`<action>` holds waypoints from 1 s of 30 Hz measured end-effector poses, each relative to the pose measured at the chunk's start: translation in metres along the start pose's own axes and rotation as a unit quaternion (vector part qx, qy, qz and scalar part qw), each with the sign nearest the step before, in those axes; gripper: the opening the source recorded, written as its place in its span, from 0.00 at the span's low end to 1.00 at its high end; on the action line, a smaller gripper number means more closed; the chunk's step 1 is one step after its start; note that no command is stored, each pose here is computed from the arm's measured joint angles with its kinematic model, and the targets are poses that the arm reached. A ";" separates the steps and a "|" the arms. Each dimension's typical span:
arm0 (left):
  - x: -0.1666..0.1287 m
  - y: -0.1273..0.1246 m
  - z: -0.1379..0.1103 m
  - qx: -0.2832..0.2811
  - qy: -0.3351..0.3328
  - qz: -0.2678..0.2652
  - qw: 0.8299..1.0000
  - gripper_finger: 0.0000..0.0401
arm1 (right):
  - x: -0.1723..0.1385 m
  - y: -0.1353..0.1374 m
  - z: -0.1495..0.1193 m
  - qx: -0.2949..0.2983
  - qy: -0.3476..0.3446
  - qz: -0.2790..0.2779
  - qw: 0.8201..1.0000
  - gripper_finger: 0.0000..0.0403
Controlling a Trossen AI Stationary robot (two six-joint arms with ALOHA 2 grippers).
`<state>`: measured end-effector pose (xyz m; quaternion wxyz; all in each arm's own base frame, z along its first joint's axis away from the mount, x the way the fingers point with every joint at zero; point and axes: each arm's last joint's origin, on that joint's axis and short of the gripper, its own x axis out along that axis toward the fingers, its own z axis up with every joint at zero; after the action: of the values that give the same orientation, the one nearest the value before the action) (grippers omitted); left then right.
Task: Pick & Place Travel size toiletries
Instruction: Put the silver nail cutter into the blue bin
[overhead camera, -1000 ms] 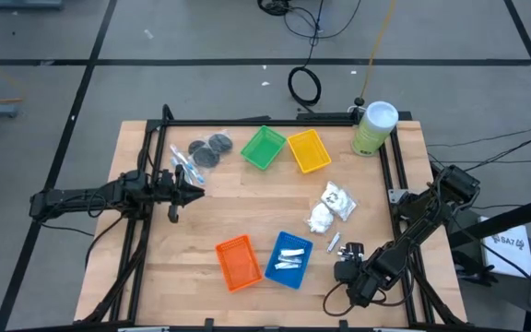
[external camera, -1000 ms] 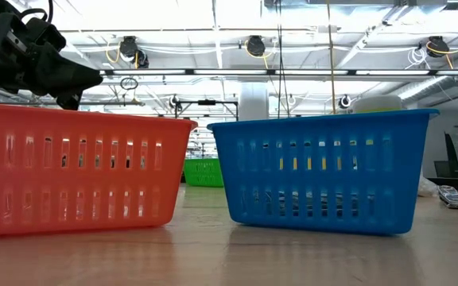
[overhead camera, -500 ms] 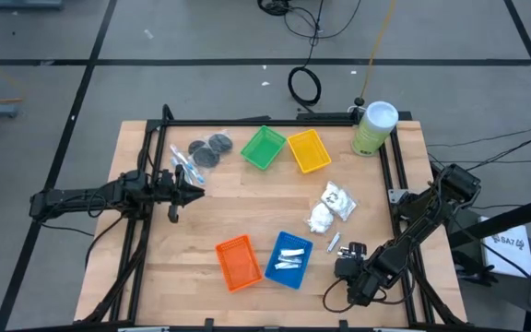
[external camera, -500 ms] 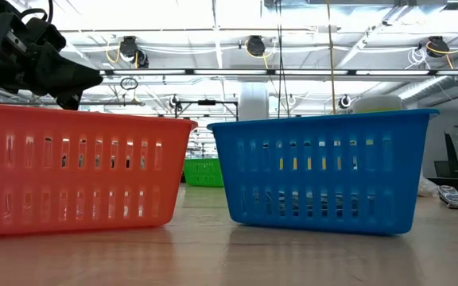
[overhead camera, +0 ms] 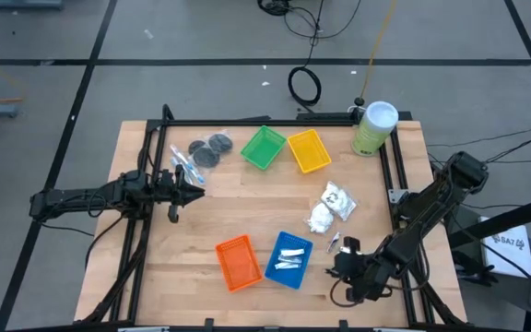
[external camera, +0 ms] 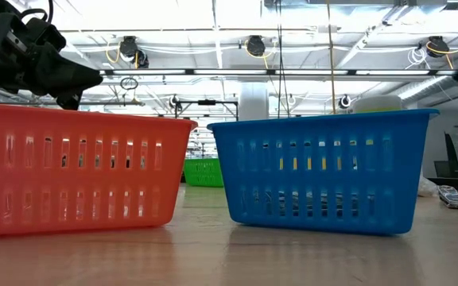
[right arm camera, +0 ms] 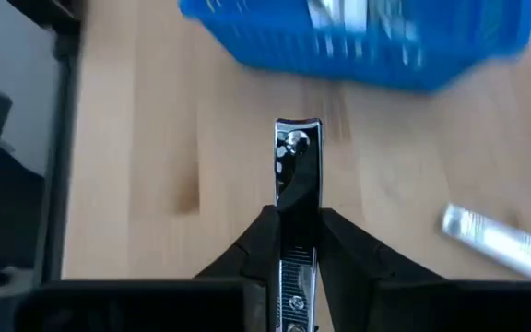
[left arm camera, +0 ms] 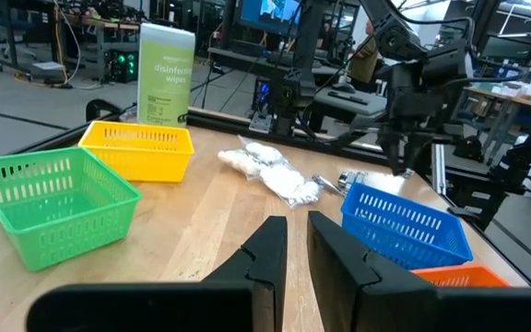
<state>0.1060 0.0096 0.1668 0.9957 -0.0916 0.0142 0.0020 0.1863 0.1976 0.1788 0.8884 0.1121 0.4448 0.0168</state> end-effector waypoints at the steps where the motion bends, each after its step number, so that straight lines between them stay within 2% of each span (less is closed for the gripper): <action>1: 0.000 0.000 0.000 0.000 0.000 0.000 1.000 0.11 | 0.000 0.000 0.002 -0.007 -0.010 -0.001 1.000 0.11; 12: 0.000 0.000 0.000 0.000 0.000 0.000 1.000 0.11 | 0.003 -0.002 0.022 -0.045 -0.106 -0.029 0.993 0.11; 16: 0.000 0.000 0.000 0.000 0.000 0.000 1.000 0.11 | 0.004 -0.004 0.036 -0.072 -0.165 -0.049 0.983 0.11; 22: 0.000 0.000 0.000 0.000 0.000 0.000 1.000 0.11 | 0.005 -0.008 0.061 -0.099 -0.228 -0.047 0.967 0.11; 26: 0.000 0.000 0.000 0.000 0.000 0.000 1.000 0.11 | 0.009 -0.021 0.073 -0.089 -0.232 -0.060 0.967 0.12; 30: 0.000 0.000 0.000 0.000 0.000 0.000 1.000 0.11 | 0.015 -0.037 0.086 -0.059 -0.213 -0.036 0.975 0.12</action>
<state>0.1060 0.0095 0.1668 0.9957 -0.0915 0.0141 0.0019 0.2610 0.1477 0.2087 0.9679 0.0447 0.2470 -0.0130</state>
